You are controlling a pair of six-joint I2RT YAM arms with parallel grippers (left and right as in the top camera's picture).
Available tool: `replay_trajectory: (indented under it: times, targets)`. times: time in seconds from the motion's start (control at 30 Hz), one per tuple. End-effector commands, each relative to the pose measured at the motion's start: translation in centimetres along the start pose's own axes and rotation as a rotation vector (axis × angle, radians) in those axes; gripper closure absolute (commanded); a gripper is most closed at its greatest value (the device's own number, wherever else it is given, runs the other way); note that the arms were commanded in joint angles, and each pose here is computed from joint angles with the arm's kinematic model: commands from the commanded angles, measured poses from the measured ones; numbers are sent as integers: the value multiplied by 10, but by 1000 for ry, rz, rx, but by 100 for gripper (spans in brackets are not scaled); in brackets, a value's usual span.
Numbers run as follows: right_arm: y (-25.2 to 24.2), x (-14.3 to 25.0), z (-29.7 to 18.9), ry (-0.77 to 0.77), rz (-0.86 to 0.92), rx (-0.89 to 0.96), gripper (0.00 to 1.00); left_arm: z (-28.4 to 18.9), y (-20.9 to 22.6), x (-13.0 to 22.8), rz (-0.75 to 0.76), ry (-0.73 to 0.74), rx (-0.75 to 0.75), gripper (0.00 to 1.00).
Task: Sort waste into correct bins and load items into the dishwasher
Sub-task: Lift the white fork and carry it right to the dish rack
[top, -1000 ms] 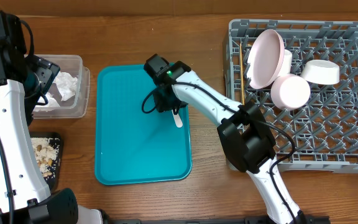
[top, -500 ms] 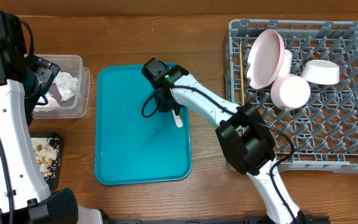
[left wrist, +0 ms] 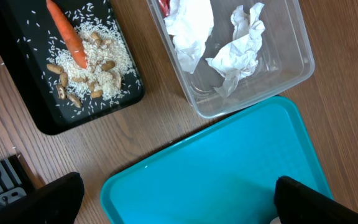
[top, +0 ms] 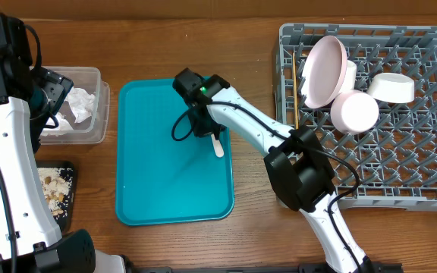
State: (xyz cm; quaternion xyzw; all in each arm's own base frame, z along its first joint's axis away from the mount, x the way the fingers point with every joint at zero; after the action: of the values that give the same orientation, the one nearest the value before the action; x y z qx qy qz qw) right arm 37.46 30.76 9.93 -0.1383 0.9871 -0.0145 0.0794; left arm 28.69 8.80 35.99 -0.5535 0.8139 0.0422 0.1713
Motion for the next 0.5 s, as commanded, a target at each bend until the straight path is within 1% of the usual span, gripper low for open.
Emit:
replay_trajectory:
  times: [0.0, 0.07, 0.2, 0.33, 0.4, 0.43, 0.47]
  targets:
    - [3, -17, -28, -68, 8, -32, 96, 1, -1, -2, -25, -5, -1, 0]
    - [1, -24, -46, -93, 15, -34, 96, 1, -1, -2, -25, -5, -1, 0]
    - [-23, -41, -90, -165, 62, 8, 96, 1, -1, -2, -25, -5, -1, 0]
    - [-81, -57, -133, -222, 160, 67, 96, 1, -1, -2, -25, -4, -1, 0]
    - [-128, -64, -149, -239, 232, 87, 96, 1, -1, -2, -25, -5, -1, 0]
    - [-142, -65, -151, -241, 251, 94, 96, 1, -1, -2, -25, -5, -1, 0]
    - [-171, -67, -153, -241, 296, 110, 96, 1, -1, -2, -25, -5, -1, 0]
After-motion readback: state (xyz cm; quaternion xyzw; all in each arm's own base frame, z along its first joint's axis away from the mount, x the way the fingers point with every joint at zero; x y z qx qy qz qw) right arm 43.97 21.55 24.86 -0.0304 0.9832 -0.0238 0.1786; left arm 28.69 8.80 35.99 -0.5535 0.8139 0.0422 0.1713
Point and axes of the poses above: each gripper's point midway between its finger pads, its own z axis out along the fingers, its own y axis along the line the jaws close on, x = y × z, the point moved 8 cm from there along -z, back along the fingers, and after that the axes turned 1 degree about z, right-handed, at the moved point
